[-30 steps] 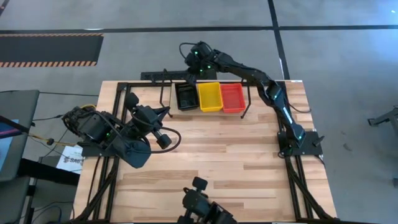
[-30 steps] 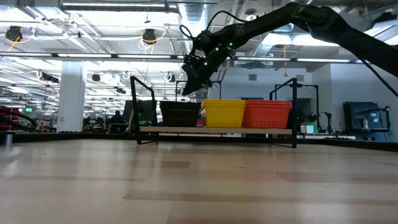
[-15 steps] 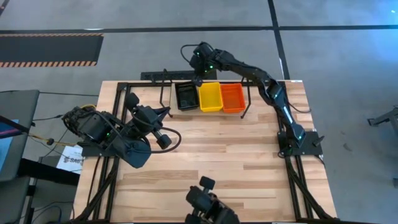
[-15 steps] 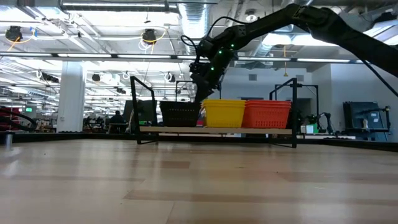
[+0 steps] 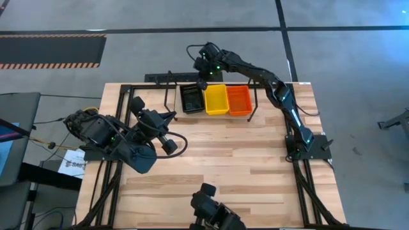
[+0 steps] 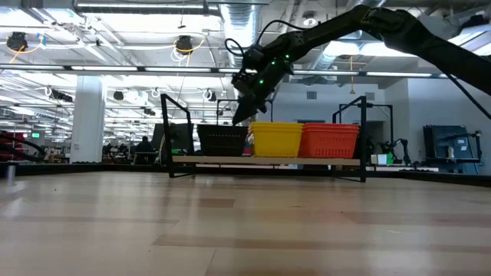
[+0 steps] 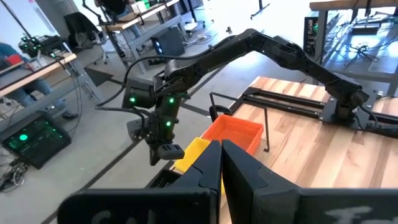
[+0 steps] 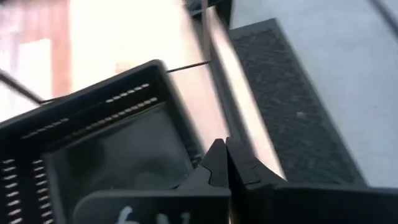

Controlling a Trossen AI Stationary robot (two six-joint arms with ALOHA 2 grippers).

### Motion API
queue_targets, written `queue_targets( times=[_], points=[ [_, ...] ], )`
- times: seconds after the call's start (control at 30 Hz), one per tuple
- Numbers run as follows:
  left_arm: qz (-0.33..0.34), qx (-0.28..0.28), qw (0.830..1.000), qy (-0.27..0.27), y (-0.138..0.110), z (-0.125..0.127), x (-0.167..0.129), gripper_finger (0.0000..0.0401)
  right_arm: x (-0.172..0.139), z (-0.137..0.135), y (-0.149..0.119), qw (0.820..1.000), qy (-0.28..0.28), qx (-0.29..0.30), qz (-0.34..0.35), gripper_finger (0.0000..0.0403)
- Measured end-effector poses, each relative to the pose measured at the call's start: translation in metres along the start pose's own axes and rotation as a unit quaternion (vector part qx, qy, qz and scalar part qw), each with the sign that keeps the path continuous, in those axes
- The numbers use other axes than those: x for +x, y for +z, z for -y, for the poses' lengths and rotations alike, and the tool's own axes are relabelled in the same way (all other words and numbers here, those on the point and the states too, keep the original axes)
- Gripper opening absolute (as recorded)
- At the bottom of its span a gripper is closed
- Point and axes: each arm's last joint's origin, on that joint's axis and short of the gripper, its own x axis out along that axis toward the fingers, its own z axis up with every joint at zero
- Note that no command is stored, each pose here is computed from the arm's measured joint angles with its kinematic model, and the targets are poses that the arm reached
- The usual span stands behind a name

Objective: Stack baskets on shelf by color
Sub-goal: Stack the black bin on top of the other stacked black bins on the shelf

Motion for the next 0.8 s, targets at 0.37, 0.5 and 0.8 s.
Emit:
queue_targets(
  times=[0.37, 0.5, 0.8],
  points=[
    [-0.002, 0.007, 1.000, 0.004, -0.001, 0.005, 0.003, 0.0000, 0.005, -0.007, 0.005, 0.999, -0.029, 0.002, 0.016, 0.0000],
    [-0.003, 0.006, 1.000, 0.008, -0.001, 0.004, 0.006, 0.0000, 0.015, -0.011, -0.005, 1.000, -0.008, 0.005, -0.001, 0.0000],
    [-0.003, 0.010, 1.000, 0.009, -0.001, 0.004, 0.006, 0.0000, 0.031, -0.012, -0.024, 1.000, 0.009, 0.013, -0.023, 0.0000]
  ],
)
